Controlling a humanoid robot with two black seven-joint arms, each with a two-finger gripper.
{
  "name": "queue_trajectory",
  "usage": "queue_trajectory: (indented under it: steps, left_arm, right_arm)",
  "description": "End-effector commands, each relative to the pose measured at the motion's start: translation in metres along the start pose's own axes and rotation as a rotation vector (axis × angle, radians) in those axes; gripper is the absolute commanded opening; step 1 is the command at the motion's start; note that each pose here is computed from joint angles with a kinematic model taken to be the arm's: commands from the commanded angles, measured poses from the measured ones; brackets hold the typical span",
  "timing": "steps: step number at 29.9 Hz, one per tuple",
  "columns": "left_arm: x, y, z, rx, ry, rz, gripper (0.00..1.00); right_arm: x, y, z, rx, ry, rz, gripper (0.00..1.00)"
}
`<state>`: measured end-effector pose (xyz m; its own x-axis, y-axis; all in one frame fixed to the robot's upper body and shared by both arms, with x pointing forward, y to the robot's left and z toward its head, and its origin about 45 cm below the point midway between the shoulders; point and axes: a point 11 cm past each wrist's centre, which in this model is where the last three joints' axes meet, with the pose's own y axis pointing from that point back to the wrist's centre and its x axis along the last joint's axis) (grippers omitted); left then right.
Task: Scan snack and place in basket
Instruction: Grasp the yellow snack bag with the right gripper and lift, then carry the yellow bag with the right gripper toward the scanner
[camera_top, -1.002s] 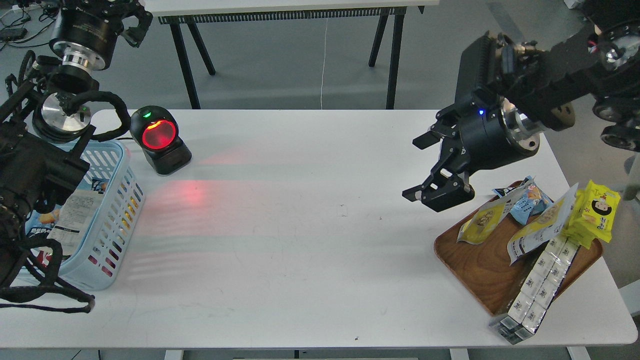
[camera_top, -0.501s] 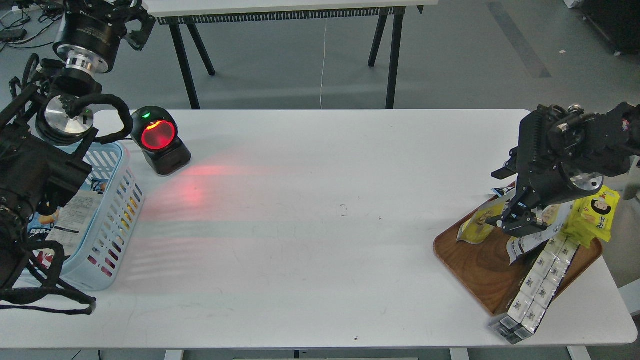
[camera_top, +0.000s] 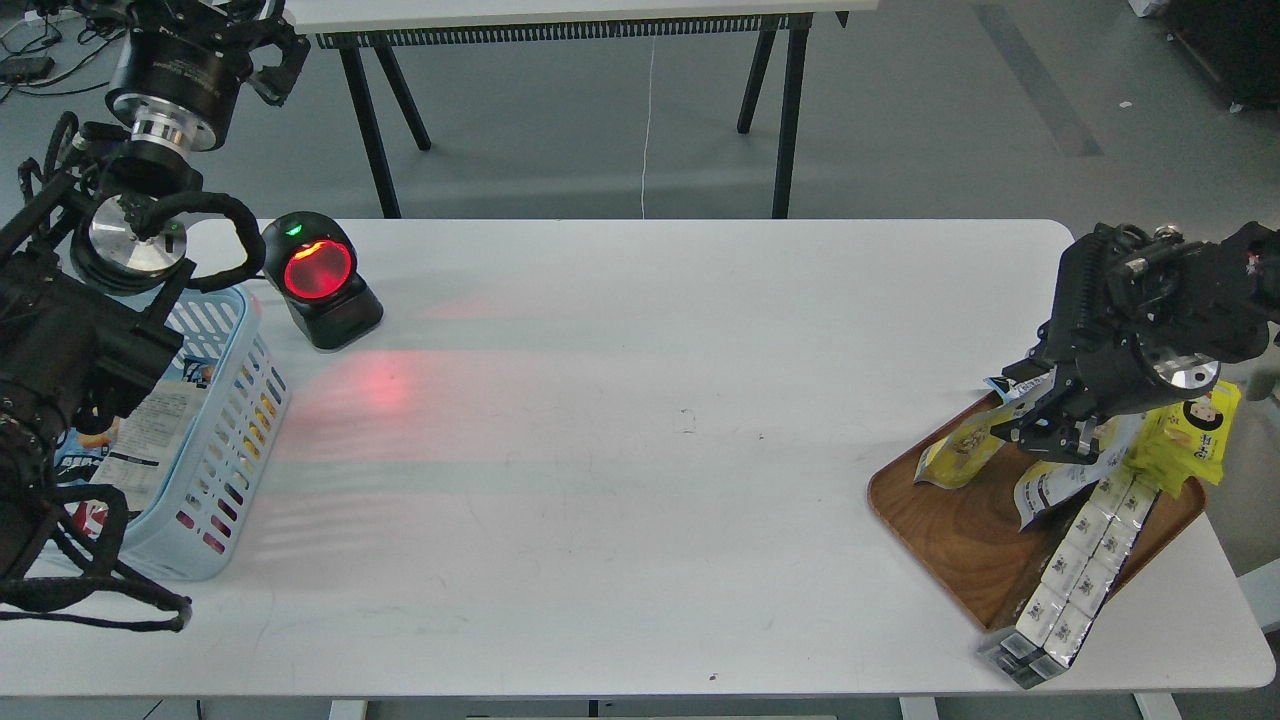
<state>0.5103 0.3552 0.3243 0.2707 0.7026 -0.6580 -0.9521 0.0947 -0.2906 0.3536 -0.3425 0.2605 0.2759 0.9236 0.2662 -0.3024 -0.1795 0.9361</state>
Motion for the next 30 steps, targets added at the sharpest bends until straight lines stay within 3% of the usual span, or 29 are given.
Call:
queue_trajectory:
  steps: [1,9,21,30]
  left_arm:
    - [0.000,0.000,-0.002,0.002,0.002,0.000,1.00]
    - [0.005,0.002,0.000,0.000,-0.003,0.015,1.00]
    - [0.012,0.004,0.002,-0.003,-0.012,0.037,1.00]
    - [0.010,0.003,0.003,-0.003,-0.013,0.033,1.00]
  right_arm:
    - [0.006,-0.002,-0.001,0.004,0.010,0.009,0.38]
    - [0.011,-0.005,-0.003,0.014,0.019,0.011,0.00]
    - [0.030,0.003,0.001,0.000,0.017,0.078,0.00]
    - [0.086,0.035,0.004,-0.010,-0.053,0.258,0.00]
